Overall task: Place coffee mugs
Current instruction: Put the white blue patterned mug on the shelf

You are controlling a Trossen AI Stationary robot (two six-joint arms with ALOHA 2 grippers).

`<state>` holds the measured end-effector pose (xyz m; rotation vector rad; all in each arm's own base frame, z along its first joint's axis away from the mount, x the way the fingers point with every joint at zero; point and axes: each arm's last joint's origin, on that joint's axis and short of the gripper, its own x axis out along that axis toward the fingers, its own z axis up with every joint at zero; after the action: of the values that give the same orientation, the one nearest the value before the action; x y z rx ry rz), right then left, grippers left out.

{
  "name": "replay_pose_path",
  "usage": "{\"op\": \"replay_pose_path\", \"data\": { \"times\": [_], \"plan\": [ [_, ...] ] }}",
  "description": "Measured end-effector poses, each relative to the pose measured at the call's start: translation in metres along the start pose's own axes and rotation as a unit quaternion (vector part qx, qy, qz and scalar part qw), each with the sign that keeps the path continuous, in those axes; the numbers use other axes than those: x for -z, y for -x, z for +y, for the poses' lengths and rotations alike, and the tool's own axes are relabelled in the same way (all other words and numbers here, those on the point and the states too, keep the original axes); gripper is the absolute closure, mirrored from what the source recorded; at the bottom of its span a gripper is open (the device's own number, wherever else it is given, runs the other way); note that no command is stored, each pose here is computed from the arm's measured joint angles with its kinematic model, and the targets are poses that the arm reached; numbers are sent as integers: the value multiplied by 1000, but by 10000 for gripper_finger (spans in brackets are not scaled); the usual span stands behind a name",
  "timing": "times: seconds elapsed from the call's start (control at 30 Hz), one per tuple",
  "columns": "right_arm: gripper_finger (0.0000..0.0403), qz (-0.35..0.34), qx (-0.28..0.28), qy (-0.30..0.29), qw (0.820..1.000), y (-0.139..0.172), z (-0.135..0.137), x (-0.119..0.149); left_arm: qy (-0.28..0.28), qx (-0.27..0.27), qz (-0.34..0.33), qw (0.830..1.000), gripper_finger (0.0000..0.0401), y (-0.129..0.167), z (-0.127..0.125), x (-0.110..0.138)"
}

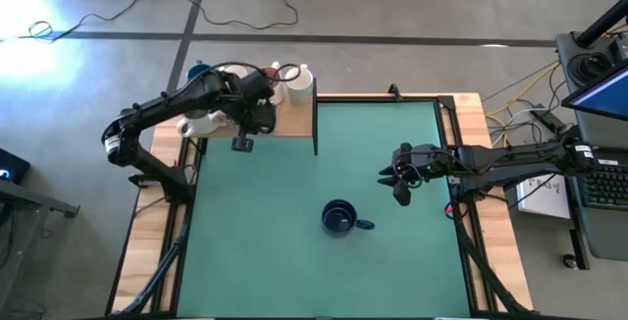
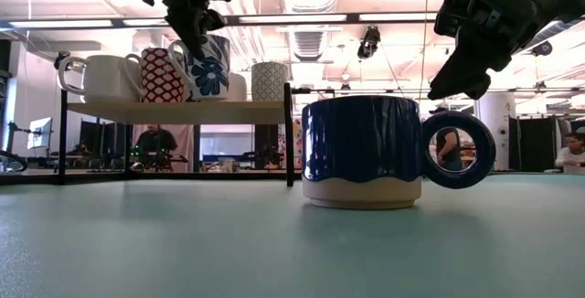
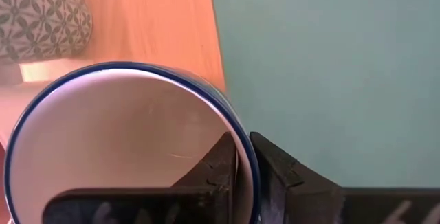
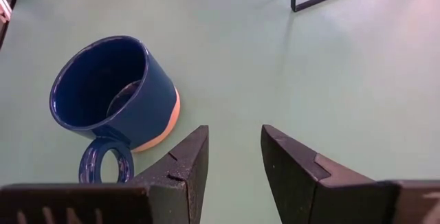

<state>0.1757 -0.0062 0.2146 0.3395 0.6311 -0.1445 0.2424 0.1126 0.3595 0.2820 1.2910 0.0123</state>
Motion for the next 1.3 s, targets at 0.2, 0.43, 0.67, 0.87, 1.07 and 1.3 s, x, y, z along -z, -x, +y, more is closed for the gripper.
{"op": "replay_pose_path", "data": {
  "times": [0.2,0.43,0.67,0.87,1.07,1.3],
  "plan": [
    [280,0,0,0,1000,0,0,0,8,-1,5,1000,384,-2,5,3],
    [280,0,0,0,1000,0,0,0,14,-3,6,1000,382,-2,8,5],
    [280,0,0,0,1000,0,0,0,18,-5,3,1000,382,-3,8,4],
    [280,0,0,0,1000,0,0,0,26,-3,14,1000,381,-13,14,1],
    [280,0,0,0,1000,0,0,0,42,-8,12,999,381,-15,18,2],
    [280,0,0,0,1000,0,0,0,52,-8,8,999,381,-12,18,2]
  ]
}}
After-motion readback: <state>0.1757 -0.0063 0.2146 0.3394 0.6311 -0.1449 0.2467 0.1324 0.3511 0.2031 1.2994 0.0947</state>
